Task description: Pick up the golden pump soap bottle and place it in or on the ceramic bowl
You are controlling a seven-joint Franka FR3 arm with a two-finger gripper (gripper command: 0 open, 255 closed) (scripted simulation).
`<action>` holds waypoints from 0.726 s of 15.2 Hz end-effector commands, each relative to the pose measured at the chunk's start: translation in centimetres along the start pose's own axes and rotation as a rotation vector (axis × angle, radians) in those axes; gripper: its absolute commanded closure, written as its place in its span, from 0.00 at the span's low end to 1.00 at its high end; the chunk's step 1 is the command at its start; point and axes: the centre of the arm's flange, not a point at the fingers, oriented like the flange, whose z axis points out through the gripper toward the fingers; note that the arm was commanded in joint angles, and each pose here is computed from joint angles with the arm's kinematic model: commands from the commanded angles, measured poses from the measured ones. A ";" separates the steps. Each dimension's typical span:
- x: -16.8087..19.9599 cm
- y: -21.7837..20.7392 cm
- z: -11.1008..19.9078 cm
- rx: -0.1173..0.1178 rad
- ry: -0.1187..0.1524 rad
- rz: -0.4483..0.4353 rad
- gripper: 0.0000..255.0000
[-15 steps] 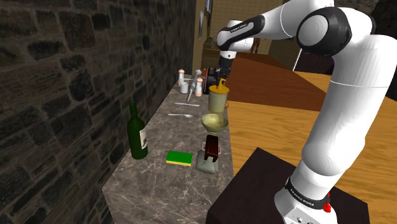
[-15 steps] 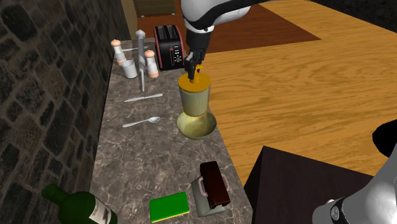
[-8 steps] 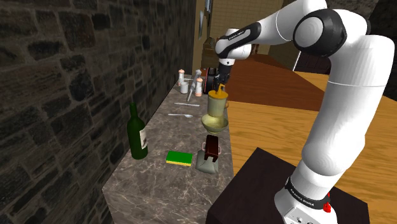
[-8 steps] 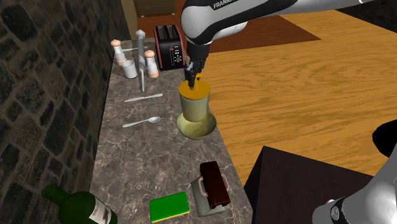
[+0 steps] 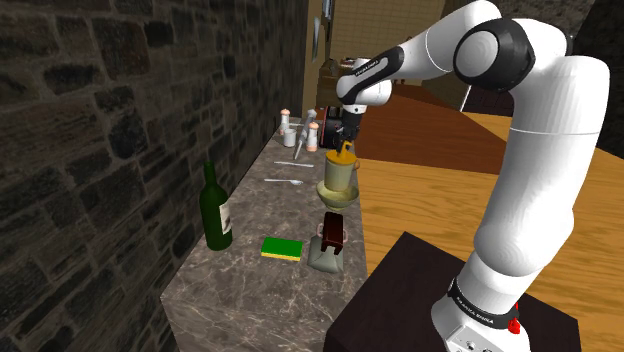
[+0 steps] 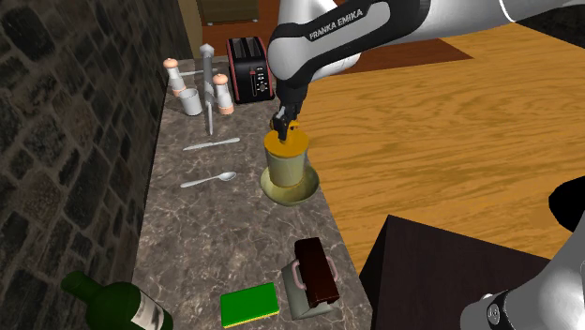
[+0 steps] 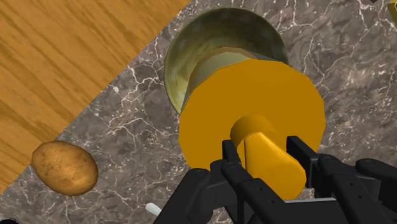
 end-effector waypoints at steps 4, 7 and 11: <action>0.0 0.0 0.1 0.000 0.001 0.000 1.00; 0.0 0.0 0.1 0.000 0.001 0.000 0.00; 0.0 0.0 0.1 0.000 0.001 0.000 0.00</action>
